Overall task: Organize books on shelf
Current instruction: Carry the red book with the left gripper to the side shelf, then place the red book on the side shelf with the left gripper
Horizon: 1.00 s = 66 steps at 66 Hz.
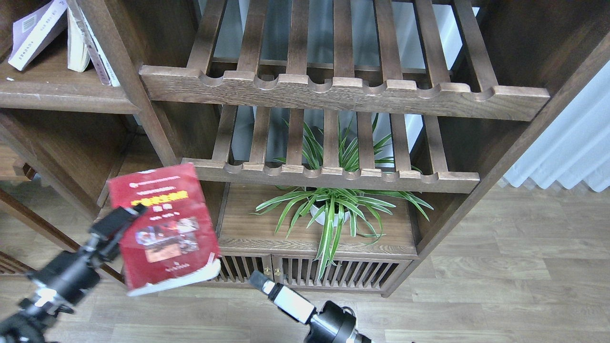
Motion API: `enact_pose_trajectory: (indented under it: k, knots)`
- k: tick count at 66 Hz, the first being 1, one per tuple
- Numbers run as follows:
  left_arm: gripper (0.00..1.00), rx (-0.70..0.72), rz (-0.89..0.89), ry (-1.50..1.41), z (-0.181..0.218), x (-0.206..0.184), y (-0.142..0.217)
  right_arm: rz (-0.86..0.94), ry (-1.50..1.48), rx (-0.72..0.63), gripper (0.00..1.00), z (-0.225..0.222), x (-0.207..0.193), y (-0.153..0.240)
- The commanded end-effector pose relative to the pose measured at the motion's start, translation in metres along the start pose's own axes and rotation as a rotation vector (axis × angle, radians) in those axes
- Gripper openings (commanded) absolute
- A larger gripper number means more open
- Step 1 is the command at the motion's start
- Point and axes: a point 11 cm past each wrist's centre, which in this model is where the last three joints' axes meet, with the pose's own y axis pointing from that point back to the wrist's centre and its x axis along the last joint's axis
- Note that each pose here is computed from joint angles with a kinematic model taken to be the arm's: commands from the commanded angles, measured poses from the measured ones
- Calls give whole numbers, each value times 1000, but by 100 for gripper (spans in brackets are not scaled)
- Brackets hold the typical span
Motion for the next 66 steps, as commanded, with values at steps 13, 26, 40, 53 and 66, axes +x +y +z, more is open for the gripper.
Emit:
enact_pose_trajectory:
  k: [13,26,40,53,66]
  knots:
    - [7,-127,-9,-209,91,-33,16,7,4,35,100,-11,2,2]
    - [7,-84,17,-289,116,-43,23,11,0,36,100,-10,3,3]
    - [7,-100,23,-331,143,-47,22,11,-1,26,100,-7,3,3]
    - [7,-178,60,-444,184,-55,23,12,-2,27,100,-7,3,4]
    - [7,-213,14,-589,209,-90,0,11,-2,28,100,-8,2,4]
